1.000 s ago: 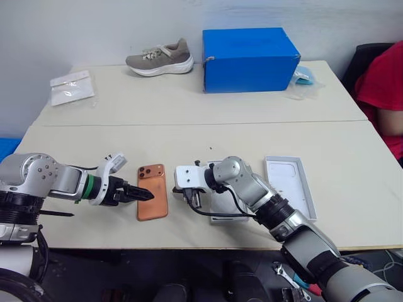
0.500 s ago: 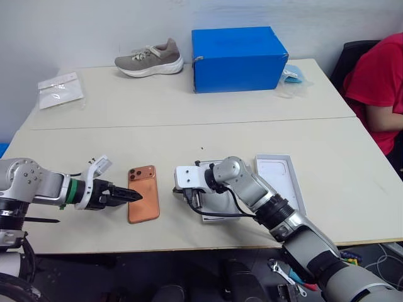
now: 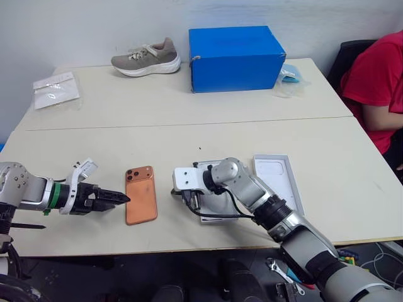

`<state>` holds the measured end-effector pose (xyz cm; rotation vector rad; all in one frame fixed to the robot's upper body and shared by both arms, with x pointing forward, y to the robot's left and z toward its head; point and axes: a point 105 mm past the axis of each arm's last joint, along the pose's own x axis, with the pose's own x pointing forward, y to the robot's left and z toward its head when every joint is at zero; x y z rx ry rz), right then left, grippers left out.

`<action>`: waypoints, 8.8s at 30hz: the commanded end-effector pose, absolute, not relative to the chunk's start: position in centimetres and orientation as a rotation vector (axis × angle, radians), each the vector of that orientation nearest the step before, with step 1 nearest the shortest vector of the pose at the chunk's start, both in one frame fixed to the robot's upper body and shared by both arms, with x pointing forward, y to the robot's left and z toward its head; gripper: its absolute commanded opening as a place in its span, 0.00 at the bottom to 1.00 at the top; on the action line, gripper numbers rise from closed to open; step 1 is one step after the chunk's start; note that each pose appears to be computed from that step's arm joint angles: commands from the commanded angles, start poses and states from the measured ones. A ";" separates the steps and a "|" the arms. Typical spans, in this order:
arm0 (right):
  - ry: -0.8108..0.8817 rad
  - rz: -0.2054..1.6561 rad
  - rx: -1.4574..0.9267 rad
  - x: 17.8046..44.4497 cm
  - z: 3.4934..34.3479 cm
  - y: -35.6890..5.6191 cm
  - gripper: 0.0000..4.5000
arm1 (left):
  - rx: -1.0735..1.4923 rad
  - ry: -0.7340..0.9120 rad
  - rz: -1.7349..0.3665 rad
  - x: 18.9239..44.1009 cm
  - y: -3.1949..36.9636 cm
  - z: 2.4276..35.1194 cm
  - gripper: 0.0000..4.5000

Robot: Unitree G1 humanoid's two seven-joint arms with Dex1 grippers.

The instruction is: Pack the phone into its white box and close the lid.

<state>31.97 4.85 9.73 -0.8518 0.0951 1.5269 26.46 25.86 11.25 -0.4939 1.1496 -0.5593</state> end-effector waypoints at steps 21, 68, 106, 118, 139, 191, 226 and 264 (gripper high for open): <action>0.081 1.573 -0.824 31.2 10.3 6.5 0.00 | -0.695 1.173 -0.859 25.4 17.4 8.8 1.00; 0.064 1.235 -0.523 25.6 21.3 -10.2 0.94 | -0.769 0.884 -1.171 25.4 11.2 13.8 0.03; 0.155 1.020 -0.501 24.0 18.2 -12.7 1.00 | -0.835 1.070 -1.131 25.3 3.1 11.4 0.78; 0.126 1.006 -0.478 24.1 18.1 -12.3 1.00 | -0.648 1.092 -1.152 25.4 3.7 12.2 0.99; 0.112 1.050 -0.462 23.3 17.9 -11.9 1.00 | -0.490 1.063 -1.215 25.0 4.4 14.3 0.99; 0.138 1.110 -0.439 22.5 17.6 -11.8 1.00 | -0.400 0.872 -1.285 25.7 9.2 19.6 0.99; 0.449 0.133 0.045 27.6 10.9 -18.6 0.48 | 0.388 0.133 -1.528 27.7 12.0 18.0 1.00; 0.518 1.194 1.224 26.8 21.7 -0.2 0.01 | 0.417 0.260 -1.343 27.8 17.0 15.9 1.00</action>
